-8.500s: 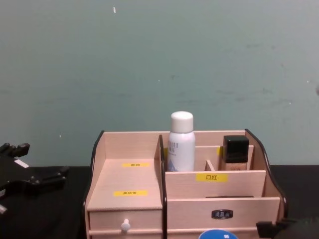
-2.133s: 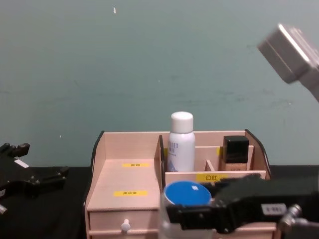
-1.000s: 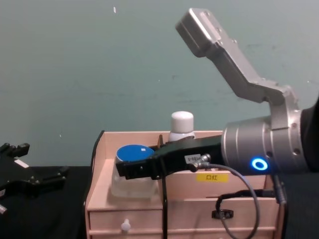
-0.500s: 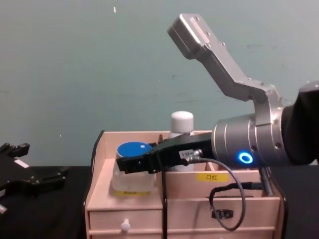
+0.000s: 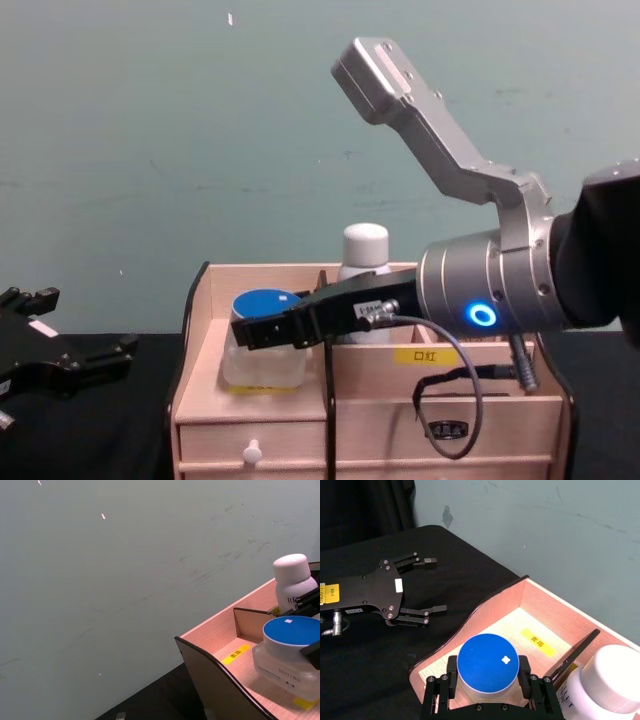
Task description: Pick up the facial cleanser and watermelon frost from the table and place them into the tiered storage box.
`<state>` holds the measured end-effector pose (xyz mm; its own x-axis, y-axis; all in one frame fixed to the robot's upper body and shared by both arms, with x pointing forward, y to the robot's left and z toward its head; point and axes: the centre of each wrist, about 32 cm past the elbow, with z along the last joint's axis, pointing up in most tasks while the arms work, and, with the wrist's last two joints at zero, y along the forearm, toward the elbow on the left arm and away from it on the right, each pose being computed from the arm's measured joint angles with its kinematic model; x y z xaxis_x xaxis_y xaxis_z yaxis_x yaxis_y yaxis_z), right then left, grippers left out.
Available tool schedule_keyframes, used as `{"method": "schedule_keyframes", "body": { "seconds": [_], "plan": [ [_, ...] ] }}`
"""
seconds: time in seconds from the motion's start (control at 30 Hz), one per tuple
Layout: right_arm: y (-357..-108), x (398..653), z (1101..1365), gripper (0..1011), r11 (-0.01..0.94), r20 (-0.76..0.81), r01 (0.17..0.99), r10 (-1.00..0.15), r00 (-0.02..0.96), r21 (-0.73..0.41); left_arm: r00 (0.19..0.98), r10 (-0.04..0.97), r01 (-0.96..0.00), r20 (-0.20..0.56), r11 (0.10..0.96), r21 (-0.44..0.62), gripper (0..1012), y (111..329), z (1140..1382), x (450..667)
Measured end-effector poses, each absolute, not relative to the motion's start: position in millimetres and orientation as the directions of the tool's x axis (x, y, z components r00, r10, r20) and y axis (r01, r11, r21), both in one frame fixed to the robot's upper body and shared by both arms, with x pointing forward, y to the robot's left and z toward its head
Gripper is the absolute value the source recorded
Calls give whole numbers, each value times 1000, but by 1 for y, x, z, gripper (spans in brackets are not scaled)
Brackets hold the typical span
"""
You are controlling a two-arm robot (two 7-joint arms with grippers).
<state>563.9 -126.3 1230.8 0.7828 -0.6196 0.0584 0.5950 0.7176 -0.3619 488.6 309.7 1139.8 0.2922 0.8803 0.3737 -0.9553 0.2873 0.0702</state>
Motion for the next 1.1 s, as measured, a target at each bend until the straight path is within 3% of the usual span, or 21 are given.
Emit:
{"method": "schedule_keyframes", "body": {
  "seconds": [0.5, 0.63, 0.73, 0.87, 1.1],
  "plan": [
    [-126, 565, 1229, 726, 718, 47, 590, -620, 783, -368, 292, 880, -955, 374, 287, 70, 1009, 310, 1140, 489],
    [-126, 565, 1229, 787, 718, 47, 590, -620, 783, -369, 292, 880, -955, 374, 287, 70, 1010, 310, 1140, 489],
    [-127, 564, 1229, 926, 719, 51, 596, -622, 781, -359, 292, 880, -955, 374, 287, 70, 1010, 310, 1140, 489],
    [-128, 561, 1230, 1002, 721, 68, 615, -630, 774, -318, 292, 880, -955, 374, 287, 70, 1010, 310, 1140, 489],
    [-130, 555, 1235, 1002, 732, 87, 624, -627, 774, -275, 292, 880, -955, 374, 287, 70, 1010, 310, 1140, 489]
  ]
}}
